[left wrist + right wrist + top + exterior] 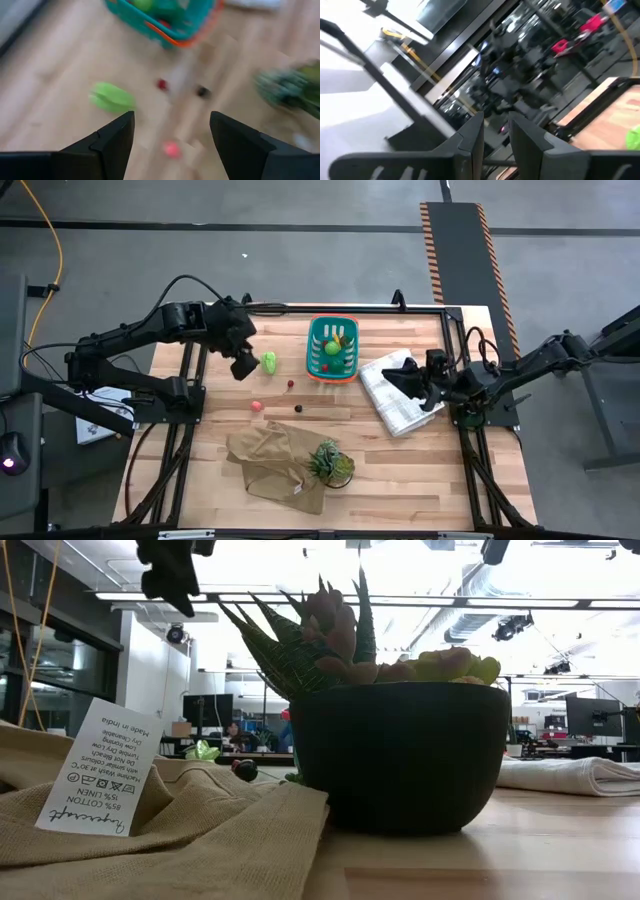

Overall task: Pick and placing Produce into tupperware
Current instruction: Put the pink peach into the green basket

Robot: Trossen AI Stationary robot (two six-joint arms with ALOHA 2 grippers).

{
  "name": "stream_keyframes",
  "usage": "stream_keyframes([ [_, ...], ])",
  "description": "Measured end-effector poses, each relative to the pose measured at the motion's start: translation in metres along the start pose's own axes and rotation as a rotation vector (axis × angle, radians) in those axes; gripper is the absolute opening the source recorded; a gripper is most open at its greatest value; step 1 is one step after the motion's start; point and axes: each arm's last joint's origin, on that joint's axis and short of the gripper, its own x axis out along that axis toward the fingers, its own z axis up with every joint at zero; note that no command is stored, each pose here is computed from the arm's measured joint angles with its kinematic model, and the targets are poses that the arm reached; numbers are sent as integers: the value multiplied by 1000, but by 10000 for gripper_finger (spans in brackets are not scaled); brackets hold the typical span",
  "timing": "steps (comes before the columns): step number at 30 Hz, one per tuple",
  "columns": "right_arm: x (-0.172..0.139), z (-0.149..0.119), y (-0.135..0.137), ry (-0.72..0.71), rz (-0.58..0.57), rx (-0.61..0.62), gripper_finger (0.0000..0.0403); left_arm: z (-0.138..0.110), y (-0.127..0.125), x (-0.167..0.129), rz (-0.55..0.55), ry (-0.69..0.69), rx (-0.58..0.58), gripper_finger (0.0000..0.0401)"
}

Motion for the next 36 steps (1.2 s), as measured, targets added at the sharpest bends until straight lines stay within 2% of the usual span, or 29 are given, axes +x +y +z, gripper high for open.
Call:
stream_keyframes([
  [6, 0, 2, -1, -44, -37, 6, 79, -6, -7, -2, -274, 103, -31, 248],
  [10, 0, 2, -1, -48, -44, -12, 79, -4, -10, -3, -352, 110, -80, 248],
  [14, 0, 2, -1, -47, -45, -45, 79, -2, -9, -2, -314, 78, -83, 248],
  [23, 0, 2, 0, -32, -24, -92, 79, 4, -3, 0, -95, -23, -84, 248],
  [26, 0, 1, 1, -13, 3, -93, 79, 1, -1, 0, -23, -13, -88, 248],
  [31, 0, 1, 1, 3, 27, -93, 79, -3, 1, 0, 9, 27, -128, 248],
  [36, 0, 1, 1, 0, 24, -102, 79, -17, 2, -2, -4, 189, -166, 248],
])
